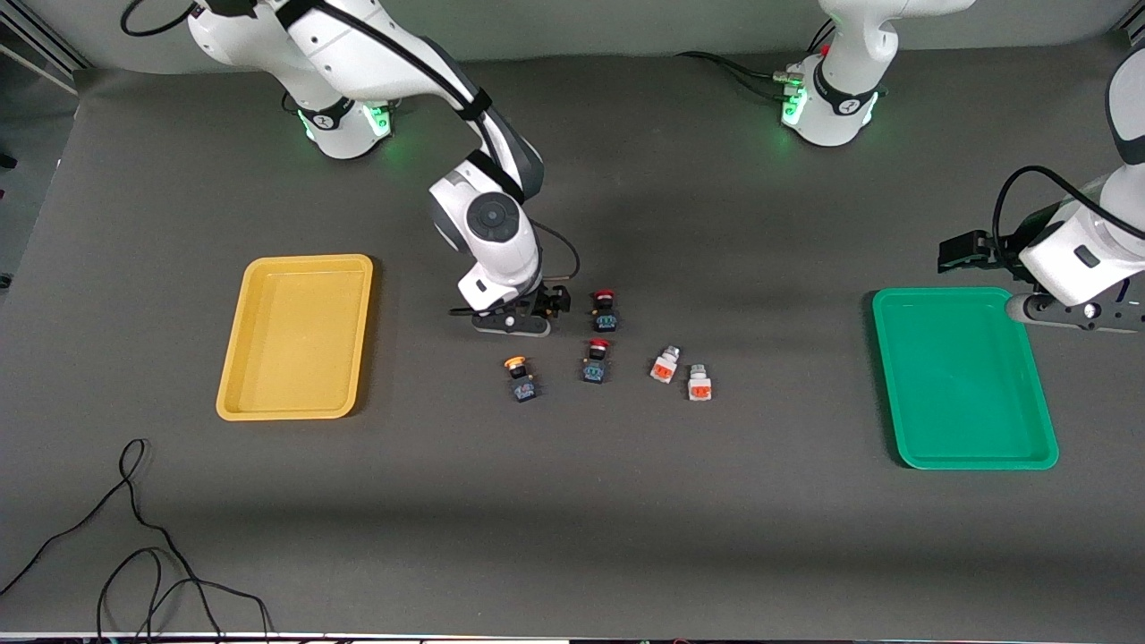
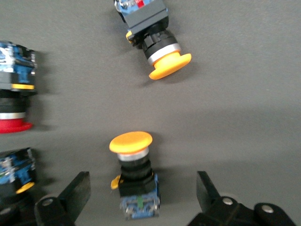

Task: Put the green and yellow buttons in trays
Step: 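Reach the right gripper down to a yellow-capped button, then grasp the yellow button with the right gripper while the left gripper reaches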

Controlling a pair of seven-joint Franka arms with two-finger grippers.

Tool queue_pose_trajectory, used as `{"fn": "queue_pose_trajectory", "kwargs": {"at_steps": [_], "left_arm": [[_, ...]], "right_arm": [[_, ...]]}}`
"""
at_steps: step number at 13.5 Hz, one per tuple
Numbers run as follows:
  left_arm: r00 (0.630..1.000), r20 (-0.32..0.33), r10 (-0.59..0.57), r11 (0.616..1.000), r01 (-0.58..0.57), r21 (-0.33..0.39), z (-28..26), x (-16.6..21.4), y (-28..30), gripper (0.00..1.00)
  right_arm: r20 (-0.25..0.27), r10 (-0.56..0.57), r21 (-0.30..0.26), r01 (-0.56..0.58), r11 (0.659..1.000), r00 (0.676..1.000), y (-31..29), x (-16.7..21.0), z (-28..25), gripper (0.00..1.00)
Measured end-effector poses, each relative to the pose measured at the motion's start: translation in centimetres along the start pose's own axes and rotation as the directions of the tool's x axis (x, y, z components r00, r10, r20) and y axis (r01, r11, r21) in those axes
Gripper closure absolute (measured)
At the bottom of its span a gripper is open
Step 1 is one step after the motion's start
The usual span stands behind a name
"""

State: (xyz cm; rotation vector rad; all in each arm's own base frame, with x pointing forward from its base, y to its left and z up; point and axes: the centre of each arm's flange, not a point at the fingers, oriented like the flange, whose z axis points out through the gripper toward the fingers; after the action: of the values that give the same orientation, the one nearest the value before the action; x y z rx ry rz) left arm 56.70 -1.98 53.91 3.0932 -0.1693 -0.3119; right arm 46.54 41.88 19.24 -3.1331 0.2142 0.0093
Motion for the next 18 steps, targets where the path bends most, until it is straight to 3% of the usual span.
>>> {"fn": "queue_pose_trajectory", "kwargs": {"at_steps": [3,5,9,11,14,18], "left_arm": [[1.0,-0.003,0.004,1.0,-0.004,-0.007,0.5,0.5,0.5,0.0],[1.0,-0.008,-0.006,1.0,0.006,-0.012,1.1,1.3,2.1,0.0],[0.999,-0.027,-0.025,1.0,0.025,0.0,3.9,3.9,7.9,0.01],[0.999,-0.024,-0.034,0.999,0.034,0.007,6.1,5.2,10.7,0.0],[0.996,-0.057,-0.071,0.997,0.071,0.006,9.7,7.6,14.6,0.0],[0.989,-0.096,-0.108,0.994,0.108,-0.003,15.5,10.4,19.4,0.0]], "right_arm": [[-0.002,-0.003,-0.003,0.003,1.0,1.0,-0.6,0.6,1.2,0.0],[-0.003,-0.003,-0.004,0.003,1.0,1.0,-0.8,0.8,1.5,0.06],[-0.006,-0.004,-0.002,0.003,1.0,1.0,-1.0,1.0,1.5,0.51],[-0.009,-0.004,0.0,0.004,1.0,1.0,-1.0,1.1,1.4,0.67],[-0.016,-0.001,0.004,0.001,1.0,1.0,-1.3,1.8,-0.5,0.67],[0.015,-0.003,-0.034,0.004,0.999,1.0,-0.6,3.0,-11.0,0.67]]}}
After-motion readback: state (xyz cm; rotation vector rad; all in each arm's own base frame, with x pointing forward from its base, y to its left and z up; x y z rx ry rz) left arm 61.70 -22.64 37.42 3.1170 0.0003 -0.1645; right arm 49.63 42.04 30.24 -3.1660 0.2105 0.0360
